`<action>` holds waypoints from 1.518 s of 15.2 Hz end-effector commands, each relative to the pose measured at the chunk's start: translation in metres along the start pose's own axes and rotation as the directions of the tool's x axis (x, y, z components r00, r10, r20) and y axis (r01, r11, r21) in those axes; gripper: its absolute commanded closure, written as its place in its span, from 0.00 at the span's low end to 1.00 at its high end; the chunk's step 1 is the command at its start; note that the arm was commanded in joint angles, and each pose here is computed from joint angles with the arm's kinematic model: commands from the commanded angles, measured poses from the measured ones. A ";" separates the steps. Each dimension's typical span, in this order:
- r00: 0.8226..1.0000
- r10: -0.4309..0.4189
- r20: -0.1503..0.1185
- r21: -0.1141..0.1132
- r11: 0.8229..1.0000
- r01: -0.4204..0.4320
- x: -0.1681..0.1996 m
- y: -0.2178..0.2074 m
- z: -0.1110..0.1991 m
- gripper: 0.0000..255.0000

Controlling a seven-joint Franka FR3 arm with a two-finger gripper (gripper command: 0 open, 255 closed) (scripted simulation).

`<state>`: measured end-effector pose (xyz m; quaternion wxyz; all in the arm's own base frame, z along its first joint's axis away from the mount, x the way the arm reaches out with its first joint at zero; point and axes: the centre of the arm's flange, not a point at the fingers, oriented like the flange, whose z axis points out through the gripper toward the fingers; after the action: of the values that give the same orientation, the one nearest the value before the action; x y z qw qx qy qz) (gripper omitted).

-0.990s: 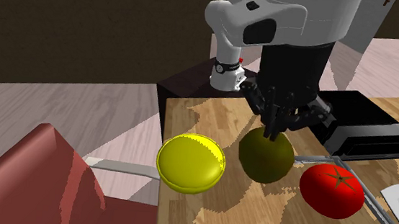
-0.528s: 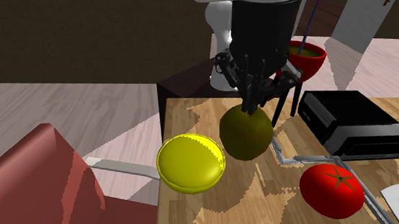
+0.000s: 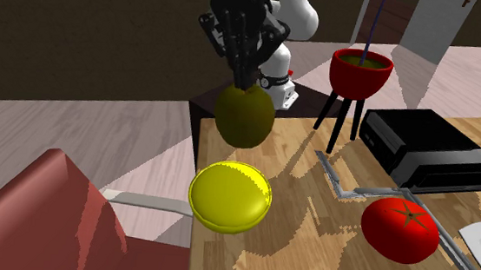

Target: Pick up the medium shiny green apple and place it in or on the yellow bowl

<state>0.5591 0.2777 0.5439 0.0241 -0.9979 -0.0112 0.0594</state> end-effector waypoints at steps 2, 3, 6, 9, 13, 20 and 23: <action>1.000 -0.002 0.000 0.000 1.000 0.002 0.005 0.017 0.003 1.00; 1.000 -0.002 0.000 0.000 1.000 0.002 0.005 0.017 0.008 1.00; 1.000 -0.002 0.000 0.000 1.000 0.002 0.007 0.018 0.024 1.00; 1.000 -0.002 0.000 0.000 1.000 0.002 0.009 0.018 0.039 1.00; 1.000 -0.002 0.000 0.000 1.000 0.002 0.011 0.019 0.060 1.00; 1.000 -0.002 0.000 0.000 1.000 0.002 0.016 0.021 0.097 1.00; 1.000 -0.002 0.000 0.000 1.000 0.002 0.018 0.022 0.113 1.00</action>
<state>0.5640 0.2606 0.4348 0.0242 -0.9978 -0.0120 0.0598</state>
